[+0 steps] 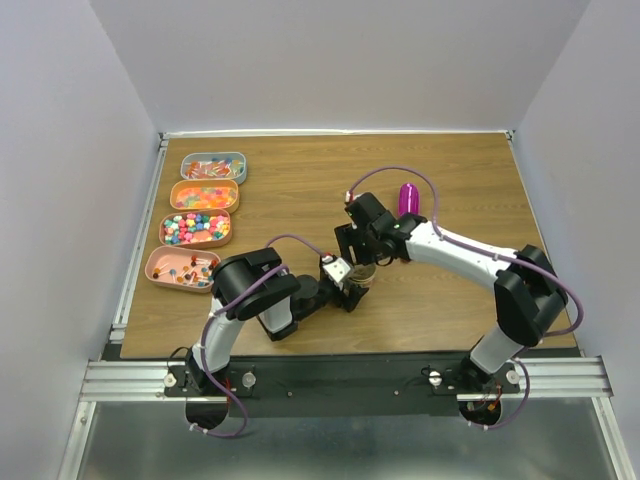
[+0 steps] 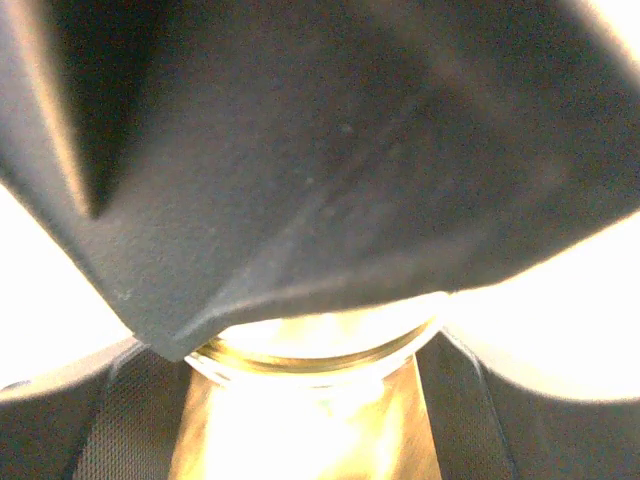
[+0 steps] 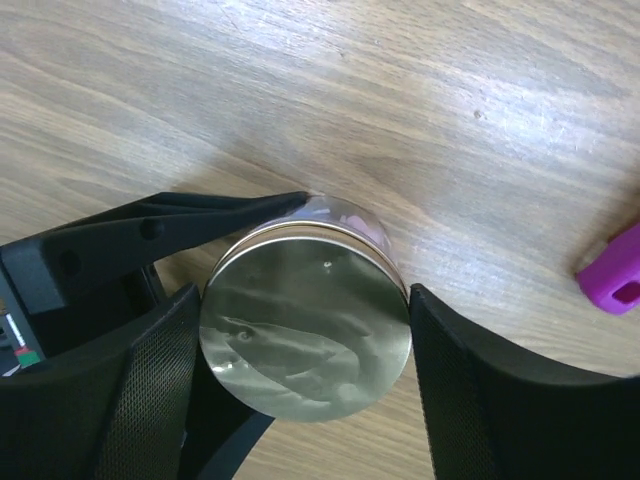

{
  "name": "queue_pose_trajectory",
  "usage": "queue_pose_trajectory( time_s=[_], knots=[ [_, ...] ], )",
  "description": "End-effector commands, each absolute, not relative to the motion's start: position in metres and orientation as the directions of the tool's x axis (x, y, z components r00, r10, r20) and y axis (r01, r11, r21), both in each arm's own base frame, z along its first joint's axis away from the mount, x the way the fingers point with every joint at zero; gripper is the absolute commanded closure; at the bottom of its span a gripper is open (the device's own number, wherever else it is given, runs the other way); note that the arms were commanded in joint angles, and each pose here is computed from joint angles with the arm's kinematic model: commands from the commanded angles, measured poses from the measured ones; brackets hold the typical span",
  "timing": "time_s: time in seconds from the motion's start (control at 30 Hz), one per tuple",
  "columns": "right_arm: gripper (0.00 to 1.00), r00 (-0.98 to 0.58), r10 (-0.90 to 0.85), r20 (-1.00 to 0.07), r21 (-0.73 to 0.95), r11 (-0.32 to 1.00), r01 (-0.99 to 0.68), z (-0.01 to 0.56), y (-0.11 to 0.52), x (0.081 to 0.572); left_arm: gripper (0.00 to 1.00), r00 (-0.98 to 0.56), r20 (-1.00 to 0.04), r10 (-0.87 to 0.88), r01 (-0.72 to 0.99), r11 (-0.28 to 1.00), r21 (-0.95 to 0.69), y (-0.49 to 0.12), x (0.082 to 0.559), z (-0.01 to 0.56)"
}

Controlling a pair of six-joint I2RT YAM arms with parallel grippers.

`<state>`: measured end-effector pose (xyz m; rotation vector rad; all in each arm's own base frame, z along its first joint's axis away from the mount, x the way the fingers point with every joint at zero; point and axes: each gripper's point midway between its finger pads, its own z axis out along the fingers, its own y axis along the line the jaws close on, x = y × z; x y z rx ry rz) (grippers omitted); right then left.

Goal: Pack the candies
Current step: Screw the bottle lid onto the packing bottle.

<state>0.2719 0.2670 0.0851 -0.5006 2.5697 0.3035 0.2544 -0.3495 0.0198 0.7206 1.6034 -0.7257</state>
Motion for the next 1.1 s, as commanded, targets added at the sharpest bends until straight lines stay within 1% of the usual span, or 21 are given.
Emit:
queue_pose_trajectory(
  time_s=[0.0,0.03,0.07,0.2,0.3,0.33,0.37,0.43,0.5,0.63,0.77,0.93,1.0,1.03,1.07],
  knots=[
    [0.35,-0.836,-0.195,-0.512,0.339,0.849,-0.406,0.128,0.300,0.230,0.20,0.058,-0.922,-0.382,0.717,0.659,-0.228,-0.325,0.282,0.118],
    [0.44,-0.844,-0.171,-0.509,0.340,0.860,-0.380,0.127,0.298,0.230,0.20,0.058,-0.920,-0.387,0.717,0.658,-0.232,-0.326,0.283,0.119],
    [0.46,-0.856,-0.132,-0.500,0.337,0.881,-0.333,0.122,0.294,0.229,0.20,0.056,-0.918,-0.392,0.714,0.659,-0.237,-0.326,0.284,0.119],
    [0.47,-0.864,-0.095,-0.494,0.338,0.895,-0.292,0.115,0.292,0.227,0.17,0.071,-0.920,-0.386,0.716,0.661,-0.222,-0.326,0.284,0.123],
    [0.28,-0.859,-0.084,-0.506,0.345,0.893,-0.290,0.120,0.293,0.227,0.17,0.074,-0.921,-0.383,0.721,0.658,-0.216,-0.326,0.283,0.123],
    [0.18,-0.854,-0.078,-0.514,0.351,0.889,-0.293,0.123,0.294,0.228,0.17,0.073,-0.921,-0.382,0.722,0.657,-0.215,-0.327,0.283,0.123],
    [0.14,-0.847,-0.070,-0.527,0.357,0.886,-0.295,0.129,0.295,0.229,0.17,0.075,-0.921,-0.383,0.725,0.654,-0.213,-0.328,0.283,0.123],
    [0.09,-0.838,-0.062,-0.542,0.366,0.881,-0.301,0.136,0.297,0.232,0.17,0.078,-0.922,-0.379,0.728,0.653,-0.207,-0.328,0.283,0.123],
    [0.09,-0.827,-0.062,-0.559,0.364,0.878,-0.311,0.138,0.299,0.235,0.17,0.079,-0.921,-0.381,0.739,0.643,-0.202,-0.330,0.281,0.125],
    [0.13,-0.806,-0.056,-0.589,0.362,0.874,-0.325,0.138,0.302,0.242,0.17,0.082,-0.922,-0.378,0.756,0.626,-0.189,-0.334,0.278,0.126],
    [0.15,-0.776,-0.059,-0.628,0.310,0.895,-0.319,0.137,0.298,0.255,0.16,0.085,-0.923,-0.374,0.761,0.623,-0.182,-0.334,0.277,0.126],
    [0.16,-0.757,-0.066,-0.651,0.269,0.912,-0.310,0.136,0.290,0.260,0.16,0.106,-0.922,-0.371,0.753,0.636,-0.169,-0.330,0.277,0.133],
    [0.16,-0.740,-0.060,-0.670,0.258,0.916,-0.308,0.142,0.285,0.262,0.13,0.118,-0.921,-0.371,0.753,0.638,-0.161,-0.328,0.276,0.137],
    [0.14,-0.731,-0.058,-0.680,0.255,0.916,-0.310,0.146,0.284,0.263,0.11,0.123,-0.922,-0.366,0.752,0.641,-0.154,-0.328,0.276,0.137],
    [0.11,-0.715,-0.055,-0.697,0.253,0.914,-0.317,0.154,0.282,0.264,0.07,0.126,-0.921,-0.369,0.753,0.640,-0.154,-0.327,0.276,0.139]
  ],
)
